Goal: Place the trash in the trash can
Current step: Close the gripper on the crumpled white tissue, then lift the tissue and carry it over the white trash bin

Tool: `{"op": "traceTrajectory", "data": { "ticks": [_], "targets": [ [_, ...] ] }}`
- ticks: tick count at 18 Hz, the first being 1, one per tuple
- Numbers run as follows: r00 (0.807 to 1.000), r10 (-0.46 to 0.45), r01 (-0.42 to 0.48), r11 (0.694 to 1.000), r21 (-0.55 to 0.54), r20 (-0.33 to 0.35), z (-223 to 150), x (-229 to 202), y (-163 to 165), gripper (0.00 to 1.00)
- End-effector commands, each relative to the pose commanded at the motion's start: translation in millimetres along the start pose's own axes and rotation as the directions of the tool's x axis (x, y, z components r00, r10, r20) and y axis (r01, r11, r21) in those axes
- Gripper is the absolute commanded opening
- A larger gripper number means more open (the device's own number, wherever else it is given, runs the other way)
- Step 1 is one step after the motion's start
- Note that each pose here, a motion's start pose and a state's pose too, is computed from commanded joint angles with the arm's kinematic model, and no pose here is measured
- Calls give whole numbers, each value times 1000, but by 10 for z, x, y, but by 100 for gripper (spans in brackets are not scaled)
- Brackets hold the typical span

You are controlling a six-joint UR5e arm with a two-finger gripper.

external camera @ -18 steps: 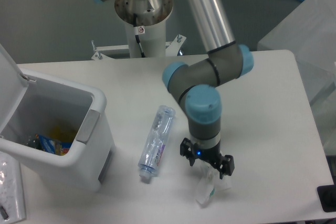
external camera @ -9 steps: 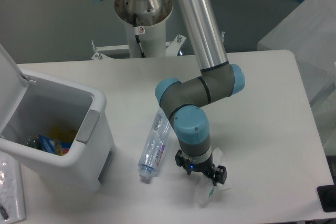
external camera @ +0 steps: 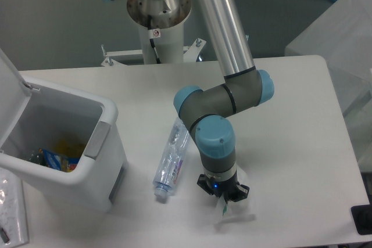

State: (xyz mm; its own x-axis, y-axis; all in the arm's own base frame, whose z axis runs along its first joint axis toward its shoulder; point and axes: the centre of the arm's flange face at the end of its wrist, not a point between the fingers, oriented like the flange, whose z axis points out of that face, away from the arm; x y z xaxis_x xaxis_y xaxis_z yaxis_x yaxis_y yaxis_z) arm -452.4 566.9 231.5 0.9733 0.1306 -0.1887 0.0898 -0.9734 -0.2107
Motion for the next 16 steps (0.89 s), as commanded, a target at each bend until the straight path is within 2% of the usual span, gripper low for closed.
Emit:
{"op": "traceTrajectory", "data": {
  "ticks": [2,5,7,10,13,16],
  "targets": [
    [1000,-22,22,999,43,-5,-190,-30,-35,0],
    [997,-67,74,985,155,-49,-569,-45,-189,0],
    [988,-107,130,963,238,-107,-817,-104,-268,0],
    [974,-108,173,922,346,-199,-1200,-59,-358,0],
    [964,-114,204,897,393,-239,-1458,-5,-400,0],
    [951,-110,241,851,466,-290,-1943,68,-430,0]
  ]
}}
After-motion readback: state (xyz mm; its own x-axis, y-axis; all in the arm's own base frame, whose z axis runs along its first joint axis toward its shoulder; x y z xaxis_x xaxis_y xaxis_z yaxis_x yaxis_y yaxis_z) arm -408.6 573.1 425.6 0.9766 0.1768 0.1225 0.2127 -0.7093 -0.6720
